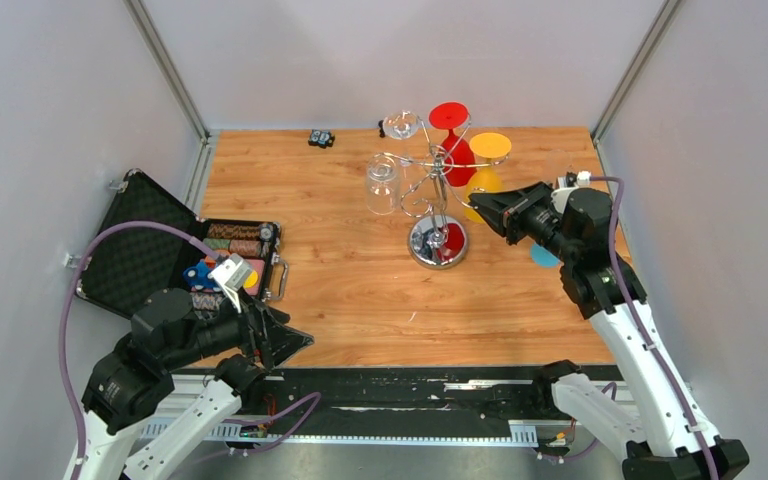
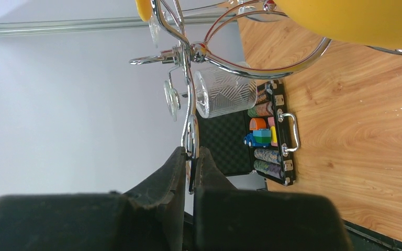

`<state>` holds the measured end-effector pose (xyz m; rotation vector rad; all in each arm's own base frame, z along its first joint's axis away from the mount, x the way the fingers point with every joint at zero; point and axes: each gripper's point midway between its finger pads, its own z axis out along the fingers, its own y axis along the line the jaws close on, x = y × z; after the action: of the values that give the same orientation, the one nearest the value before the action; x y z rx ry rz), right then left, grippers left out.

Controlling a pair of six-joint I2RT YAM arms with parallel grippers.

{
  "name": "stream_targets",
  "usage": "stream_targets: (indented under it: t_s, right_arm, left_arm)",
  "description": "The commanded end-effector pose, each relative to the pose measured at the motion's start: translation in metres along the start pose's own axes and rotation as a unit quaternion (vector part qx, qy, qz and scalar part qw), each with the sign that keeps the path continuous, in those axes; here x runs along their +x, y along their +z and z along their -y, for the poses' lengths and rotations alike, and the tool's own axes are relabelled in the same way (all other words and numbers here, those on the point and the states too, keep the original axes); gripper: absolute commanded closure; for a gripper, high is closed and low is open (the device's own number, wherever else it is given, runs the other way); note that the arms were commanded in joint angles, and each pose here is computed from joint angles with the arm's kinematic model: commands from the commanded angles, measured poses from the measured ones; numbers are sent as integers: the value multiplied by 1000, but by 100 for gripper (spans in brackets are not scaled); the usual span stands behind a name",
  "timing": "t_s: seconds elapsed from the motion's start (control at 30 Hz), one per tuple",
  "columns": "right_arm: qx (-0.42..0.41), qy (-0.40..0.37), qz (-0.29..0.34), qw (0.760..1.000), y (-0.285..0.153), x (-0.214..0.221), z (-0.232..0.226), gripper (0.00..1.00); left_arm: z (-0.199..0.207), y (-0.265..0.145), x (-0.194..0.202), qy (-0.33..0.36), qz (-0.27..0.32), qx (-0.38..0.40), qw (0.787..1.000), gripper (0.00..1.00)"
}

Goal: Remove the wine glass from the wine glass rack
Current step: Move the wine rack to the center of the board.

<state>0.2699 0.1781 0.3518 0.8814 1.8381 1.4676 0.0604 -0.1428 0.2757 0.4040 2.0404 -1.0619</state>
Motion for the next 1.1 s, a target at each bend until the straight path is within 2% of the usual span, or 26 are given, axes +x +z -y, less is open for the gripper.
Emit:
stream_targets:
  t_s: [0.0, 0.6, 1.07]
  right_arm:
    - [-37, -17, 12, 999, -18, 1, -18, 100]
    - [-4, -11, 39, 999, -16, -6, 15, 100]
    - [7, -29, 42, 999, -22, -5, 20, 73]
  left_arm:
    - [8, -7, -10, 3, 19, 8, 1000, 0]
    - [2, -2, -3, 9, 6, 2, 1000, 0]
    - [2, 10, -13, 11, 11, 9, 1000, 0]
